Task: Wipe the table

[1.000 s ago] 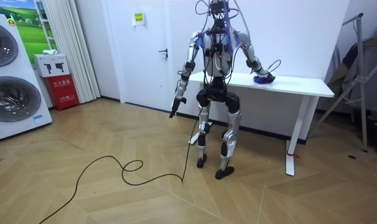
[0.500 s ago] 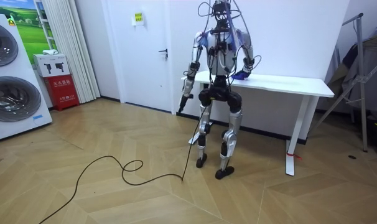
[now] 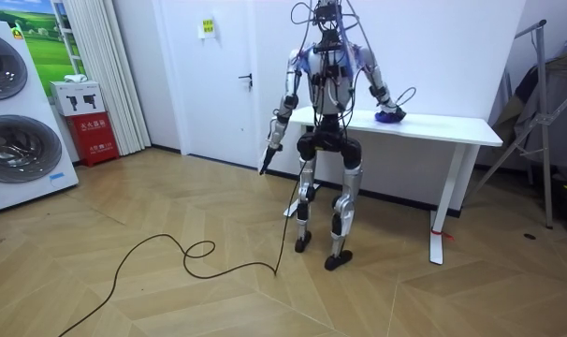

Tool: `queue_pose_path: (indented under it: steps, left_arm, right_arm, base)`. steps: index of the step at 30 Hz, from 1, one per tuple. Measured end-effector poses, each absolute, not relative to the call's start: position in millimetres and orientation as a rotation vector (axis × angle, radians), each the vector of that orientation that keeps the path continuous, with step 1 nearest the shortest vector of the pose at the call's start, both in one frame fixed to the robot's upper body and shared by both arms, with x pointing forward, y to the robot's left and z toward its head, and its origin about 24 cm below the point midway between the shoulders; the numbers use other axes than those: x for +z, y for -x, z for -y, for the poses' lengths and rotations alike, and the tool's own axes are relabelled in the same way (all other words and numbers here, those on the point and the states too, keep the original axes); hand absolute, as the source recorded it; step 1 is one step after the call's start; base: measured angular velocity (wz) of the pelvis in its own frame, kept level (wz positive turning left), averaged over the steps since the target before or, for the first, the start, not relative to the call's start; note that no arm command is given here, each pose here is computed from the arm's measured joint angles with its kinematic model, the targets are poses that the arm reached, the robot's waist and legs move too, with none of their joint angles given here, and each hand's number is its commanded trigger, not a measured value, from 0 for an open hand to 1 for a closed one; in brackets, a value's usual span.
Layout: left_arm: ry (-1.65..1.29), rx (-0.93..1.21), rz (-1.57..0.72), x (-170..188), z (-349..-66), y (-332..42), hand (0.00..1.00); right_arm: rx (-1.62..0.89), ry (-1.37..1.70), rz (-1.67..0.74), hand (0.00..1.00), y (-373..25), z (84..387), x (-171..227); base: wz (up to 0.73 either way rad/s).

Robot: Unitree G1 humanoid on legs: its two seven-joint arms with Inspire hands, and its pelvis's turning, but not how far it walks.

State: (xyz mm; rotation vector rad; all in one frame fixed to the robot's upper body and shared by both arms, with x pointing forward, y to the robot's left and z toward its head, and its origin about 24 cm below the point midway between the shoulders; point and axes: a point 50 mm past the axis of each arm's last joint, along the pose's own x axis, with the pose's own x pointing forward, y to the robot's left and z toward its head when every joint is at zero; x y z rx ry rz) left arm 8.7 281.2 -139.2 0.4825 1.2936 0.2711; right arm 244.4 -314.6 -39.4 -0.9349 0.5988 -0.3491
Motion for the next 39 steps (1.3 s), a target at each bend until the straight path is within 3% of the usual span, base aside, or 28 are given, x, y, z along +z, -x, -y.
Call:
queue_pose_path:
  steps: [3, 5, 9, 12, 14, 19, 23, 28, 31, 33, 37, 39]
  left_arm:
    - [-0.490, 0.208, -1.290, -145, -272, -24, 0.00]
    - [-0.484, 0.166, -1.297, -148, -268, -30, 0.00]
    - [-0.481, 0.140, -1.309, -148, -266, -27, 0.00]
    - [-0.481, 0.157, -1.366, -147, -272, -5, 0.00]
    - [-0.466, 0.189, -1.407, -145, -277, 12, 0.00]
    - [-0.432, 0.274, -1.473, -140, -287, 44, 0.00]
    - [-0.448, 0.261, -1.397, -139, -287, 27, 0.00]
    - [-0.481, 0.235, -1.331, -139, -283, 7, 0.00]
    - [-0.494, 0.179, -1.332, -144, -273, -3, 0.00]
    - [-0.481, 0.165, -1.348, -147, -267, -7, 0.00]
    - [-0.483, 0.128, -1.351, -150, -261, -20, 0.00]
    - [-0.484, 0.129, -1.341, -149, -261, -24, 0.00]
  right_arm:
    - [-0.188, 1.013, -0.517, 1.00, -285, 270, -26]
    - [-0.012, 1.088, -0.372, 1.00, -321, 217, -6]
    - [0.051, 1.083, -0.241, 1.00, -339, 194, 16]
    - [0.012, 1.085, -0.289, 1.00, -330, 214, 7]
    - [-0.062, 1.073, -0.440, 1.00, -291, 256, -25]
    - [-0.300, 0.942, -0.556, 1.00, -223, 312, -51]
    - [-0.442, 0.917, -0.689, 1.00, -177, 351, -59]
    - [-0.479, 0.925, -0.709, 1.00, -175, 354, -59]
    - [-0.472, 0.910, -0.701, 1.00, -201, 334, -58]
    - [-0.390, 0.912, -0.656, 1.00, -231, 302, -54]
    - [0.011, 1.065, -0.292, 1.00, -319, 185, -3]
    - [0.068, 1.069, -0.167, 1.00, -340, 159, 24]
  base:
    - [-0.67]
    - [-0.30]
    - [0.29]
    - [0.65]
    - [0.50]
    - [0.12]
    - [-0.21]
    - [-0.27]
    - [-0.49]
    - [-0.78]
    - [-0.15]
    - [0.37]
